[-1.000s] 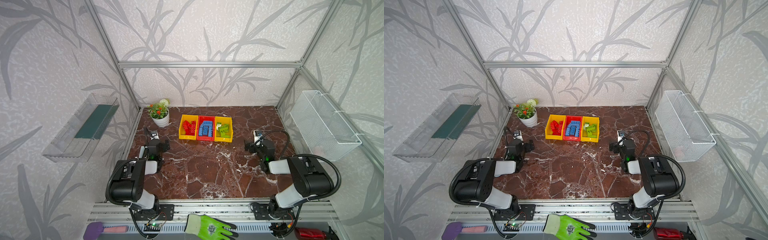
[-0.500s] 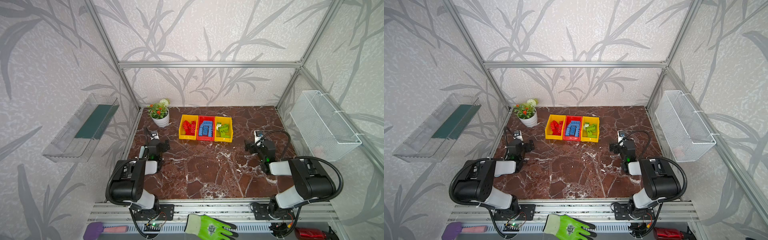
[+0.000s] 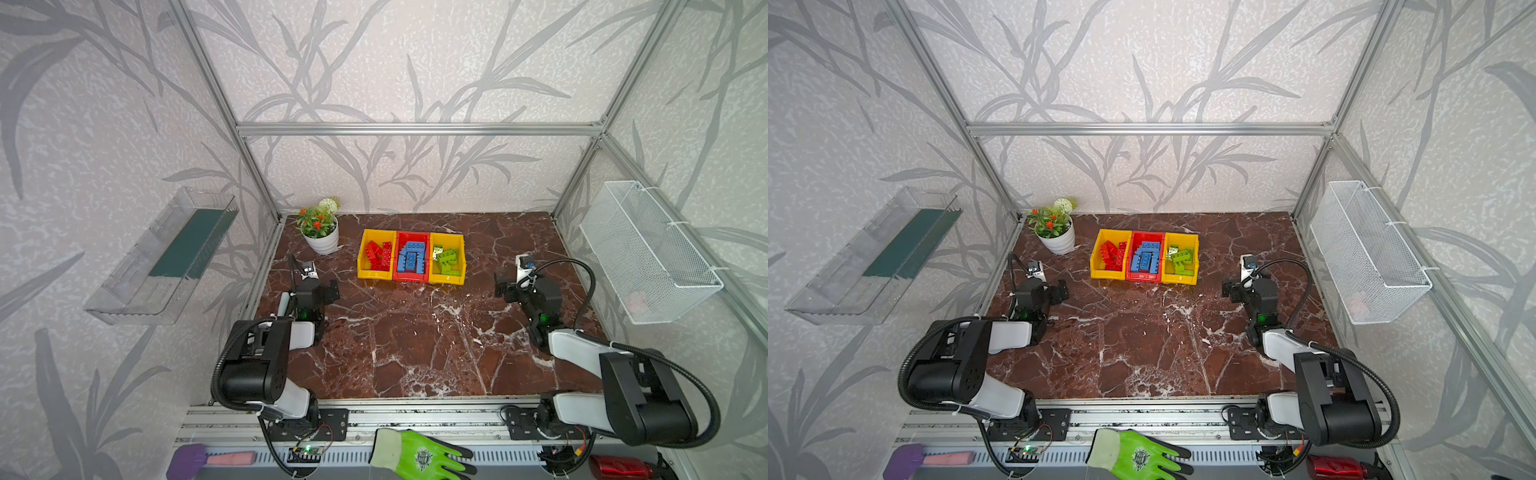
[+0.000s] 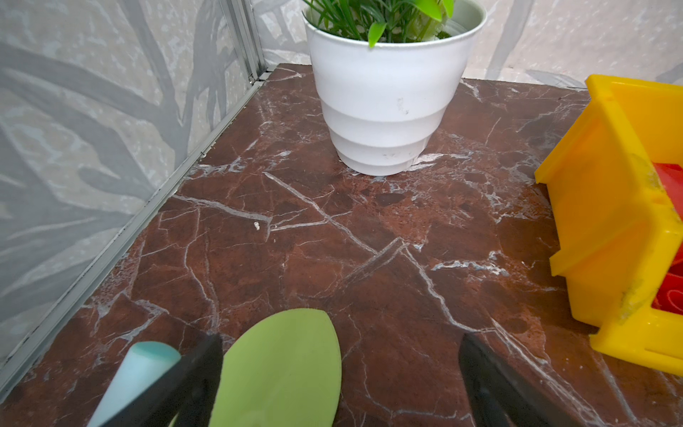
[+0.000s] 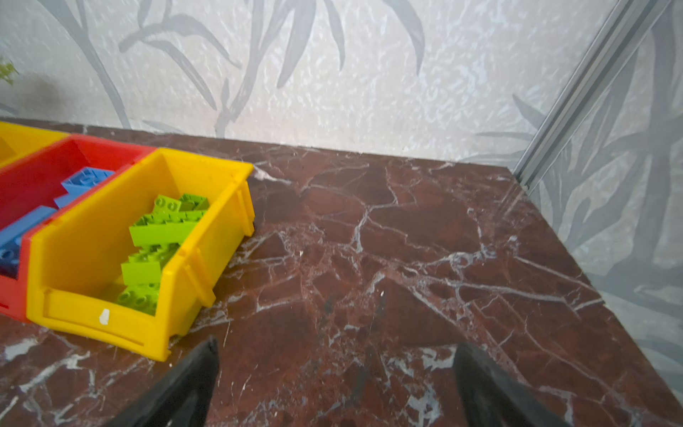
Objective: Sort the legos into containers by color
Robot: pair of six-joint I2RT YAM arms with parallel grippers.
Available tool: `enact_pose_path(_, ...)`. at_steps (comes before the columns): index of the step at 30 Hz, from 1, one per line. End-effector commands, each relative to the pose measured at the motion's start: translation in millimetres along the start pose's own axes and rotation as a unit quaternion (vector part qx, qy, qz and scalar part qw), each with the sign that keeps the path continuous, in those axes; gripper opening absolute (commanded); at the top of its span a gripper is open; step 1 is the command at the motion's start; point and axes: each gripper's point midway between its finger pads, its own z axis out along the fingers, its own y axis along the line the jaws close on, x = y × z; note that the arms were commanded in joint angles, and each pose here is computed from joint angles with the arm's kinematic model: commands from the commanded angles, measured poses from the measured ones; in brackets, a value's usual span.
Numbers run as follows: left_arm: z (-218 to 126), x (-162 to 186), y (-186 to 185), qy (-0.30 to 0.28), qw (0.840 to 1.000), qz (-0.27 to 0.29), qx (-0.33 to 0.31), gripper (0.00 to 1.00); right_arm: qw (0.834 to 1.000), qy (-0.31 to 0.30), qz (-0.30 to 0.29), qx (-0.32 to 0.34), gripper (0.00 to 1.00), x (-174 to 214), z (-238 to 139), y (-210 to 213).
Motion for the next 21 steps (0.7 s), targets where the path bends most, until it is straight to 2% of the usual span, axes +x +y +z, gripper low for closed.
enact_pose_path(1,1,-13,0,-0.019,1.0,0.002,0.002,0.99,1.0,-0.014,-0.006,0.003,0.99,13,8,0)
enact_pose_path(4,1,-14,0,-0.02,1.0,0.002,0.001,0.99,1.0,-0.016,-0.009,-0.005,0.99,26,17,3)
enact_pose_path(6,0,-14,0,-0.02,1.0,0.002,0.002,0.99,0.999,0.03,0.009,0.015,0.99,30,22,-7)
enact_pose_path(7,0,-14,-1,-0.02,1.0,0.002,0.002,0.99,0.999,0.035,0.008,0.012,0.99,29,23,-7)
enact_pose_path(10,0,-14,-1,-0.02,1.0,0.003,0.002,0.99,1.0,0.0,0.001,0.001,0.99,25,24,-2)
enact_pose_path(12,0,-13,-1,-0.02,1.0,0.002,0.002,0.99,1.0,0.017,-0.003,-0.007,0.99,28,23,1)
enact_pose_path(21,0,-14,-1,-0.02,1.0,0.002,0.002,0.99,0.999,0.002,-0.016,-0.035,0.99,26,22,11)
